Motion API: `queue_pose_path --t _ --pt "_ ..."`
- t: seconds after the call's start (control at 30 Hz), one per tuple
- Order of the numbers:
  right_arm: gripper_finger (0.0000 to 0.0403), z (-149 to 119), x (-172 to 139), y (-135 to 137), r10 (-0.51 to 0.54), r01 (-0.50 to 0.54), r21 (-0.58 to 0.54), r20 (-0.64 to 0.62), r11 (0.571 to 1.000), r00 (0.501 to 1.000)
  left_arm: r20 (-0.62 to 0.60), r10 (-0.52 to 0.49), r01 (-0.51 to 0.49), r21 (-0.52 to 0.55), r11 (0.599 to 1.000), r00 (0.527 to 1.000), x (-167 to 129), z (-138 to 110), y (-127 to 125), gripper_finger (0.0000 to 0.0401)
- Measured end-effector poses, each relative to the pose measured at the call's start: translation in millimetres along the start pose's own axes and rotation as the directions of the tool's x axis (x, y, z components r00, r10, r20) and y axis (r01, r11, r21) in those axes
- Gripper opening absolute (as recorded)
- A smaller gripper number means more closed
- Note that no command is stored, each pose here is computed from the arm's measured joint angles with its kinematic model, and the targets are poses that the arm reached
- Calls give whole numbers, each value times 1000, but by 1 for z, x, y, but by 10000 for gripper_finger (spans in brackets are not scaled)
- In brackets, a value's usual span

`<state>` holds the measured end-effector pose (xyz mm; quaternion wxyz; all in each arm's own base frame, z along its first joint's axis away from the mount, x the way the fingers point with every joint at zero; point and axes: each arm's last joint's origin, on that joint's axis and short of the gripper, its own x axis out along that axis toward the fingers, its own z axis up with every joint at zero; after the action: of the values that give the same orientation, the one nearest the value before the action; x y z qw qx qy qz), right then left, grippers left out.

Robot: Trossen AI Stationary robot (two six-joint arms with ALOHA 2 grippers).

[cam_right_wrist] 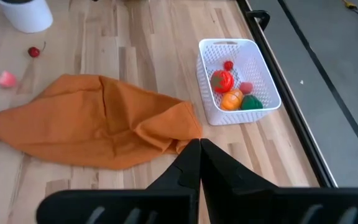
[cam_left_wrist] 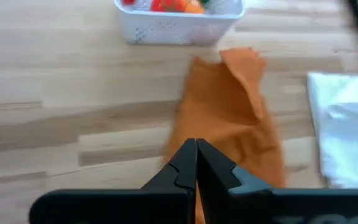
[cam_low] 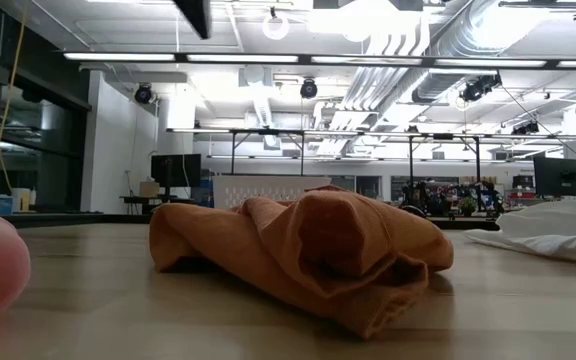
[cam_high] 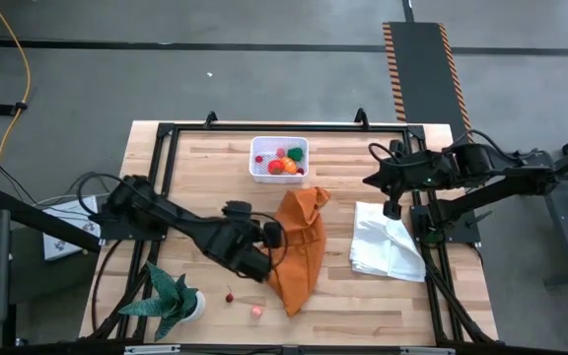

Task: Pick and placing Produce into tupperware
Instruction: Put the pink peach into the white basket

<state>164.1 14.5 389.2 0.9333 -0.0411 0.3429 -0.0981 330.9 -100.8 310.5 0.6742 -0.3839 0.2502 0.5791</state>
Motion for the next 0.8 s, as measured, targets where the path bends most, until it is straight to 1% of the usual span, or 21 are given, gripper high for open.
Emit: queue_pose_path --t 0.07,0.13,0.2,0.27,0.4,0.67,0.8 --pt "0 -1 -1 0 3 -3 0 -1 1000 1000 33 16 -16 14 1000 999 -3 -5 -5 0" --pt "0 -2 -2 -1 4 -4 -2 -8 1000 1000 55 -35 36 -17 999 998 -6 -14 -14 0" --pt "0 -2 -3 -1 4 -4 -1 -3 1000 1000 54 -29 29 1 1000 998 -7 -23 -16 0" --pt "0 -3 -4 -1 4 -4 -1 -4 1000 1000 39 -27 28 -27 999 999 -6 -31 -18 0" --pt "0 -3 -5 -2 5 -5 -2 1 1000 1000 22 -20 21 -36 999 1000 -7 -49 -15 0" --pt "0 -3 -5 -2 5 -5 -17 3 1000 1000 -14 -78 78 47 996 997 -32 -83 1 0" --pt "0 -2 -5 -2 5 -5 -16 7 1000 1000 -49 -91 93 42 995 995 -43 -95 10 0"
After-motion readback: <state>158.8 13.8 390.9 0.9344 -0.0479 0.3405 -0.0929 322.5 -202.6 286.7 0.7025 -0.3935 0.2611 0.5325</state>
